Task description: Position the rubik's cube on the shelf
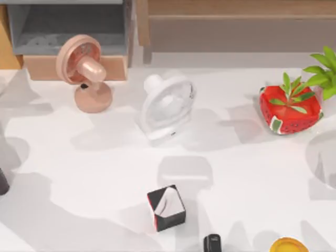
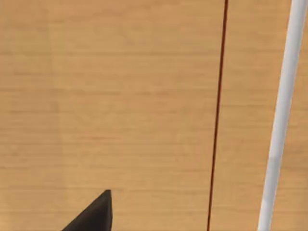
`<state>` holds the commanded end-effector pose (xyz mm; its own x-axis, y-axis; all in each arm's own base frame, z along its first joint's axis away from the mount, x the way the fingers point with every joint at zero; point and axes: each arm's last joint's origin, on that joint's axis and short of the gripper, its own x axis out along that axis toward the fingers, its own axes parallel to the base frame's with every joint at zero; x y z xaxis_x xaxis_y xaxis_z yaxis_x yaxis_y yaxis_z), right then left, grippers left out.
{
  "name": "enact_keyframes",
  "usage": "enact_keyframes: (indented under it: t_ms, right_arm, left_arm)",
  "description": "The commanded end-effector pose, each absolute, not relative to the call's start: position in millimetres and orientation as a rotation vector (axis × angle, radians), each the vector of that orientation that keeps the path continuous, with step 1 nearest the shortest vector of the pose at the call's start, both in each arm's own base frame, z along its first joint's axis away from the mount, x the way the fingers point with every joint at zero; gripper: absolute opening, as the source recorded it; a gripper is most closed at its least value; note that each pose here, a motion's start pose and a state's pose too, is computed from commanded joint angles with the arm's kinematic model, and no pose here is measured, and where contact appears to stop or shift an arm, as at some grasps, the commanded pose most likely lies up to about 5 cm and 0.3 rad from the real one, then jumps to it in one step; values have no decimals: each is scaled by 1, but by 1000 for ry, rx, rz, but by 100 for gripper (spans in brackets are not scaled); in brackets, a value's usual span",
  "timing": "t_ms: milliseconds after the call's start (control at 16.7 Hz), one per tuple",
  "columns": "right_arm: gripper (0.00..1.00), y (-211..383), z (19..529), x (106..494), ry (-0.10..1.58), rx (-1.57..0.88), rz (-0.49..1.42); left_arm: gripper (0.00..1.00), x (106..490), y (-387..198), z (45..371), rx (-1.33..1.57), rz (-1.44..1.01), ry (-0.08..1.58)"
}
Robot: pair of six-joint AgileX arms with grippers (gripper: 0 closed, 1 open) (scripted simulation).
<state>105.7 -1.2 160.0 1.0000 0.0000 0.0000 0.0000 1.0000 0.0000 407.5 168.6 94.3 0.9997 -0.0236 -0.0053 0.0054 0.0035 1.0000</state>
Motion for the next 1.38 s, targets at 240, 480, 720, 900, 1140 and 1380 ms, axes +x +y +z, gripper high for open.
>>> enact_keyframes:
  t_ms: [240, 480, 720, 900, 1140, 1380]
  right_arm:
    - [100, -1, 160, 106, 0, 0, 0]
    - [100, -1, 160, 106, 0, 0, 0]
    - [100, -1, 160, 106, 0, 0, 0]
    - [100, -1, 160, 106, 0, 0, 0]
    - [100, -1, 160, 106, 0, 0, 0]
    - [100, -1, 160, 106, 0, 0, 0]
  left_arm:
    - [100, 418, 170, 95, 1571, -15, -16]
    - [100, 432, 171, 95, 1571, -16, -16]
    - [92, 433, 171, 95, 1571, -16, -16]
    - [70, 433, 171, 95, 1571, -16, -16]
    - [40, 433, 171, 95, 1571, -16, -16]
    - [10, 433, 171, 95, 1571, -16, -16]
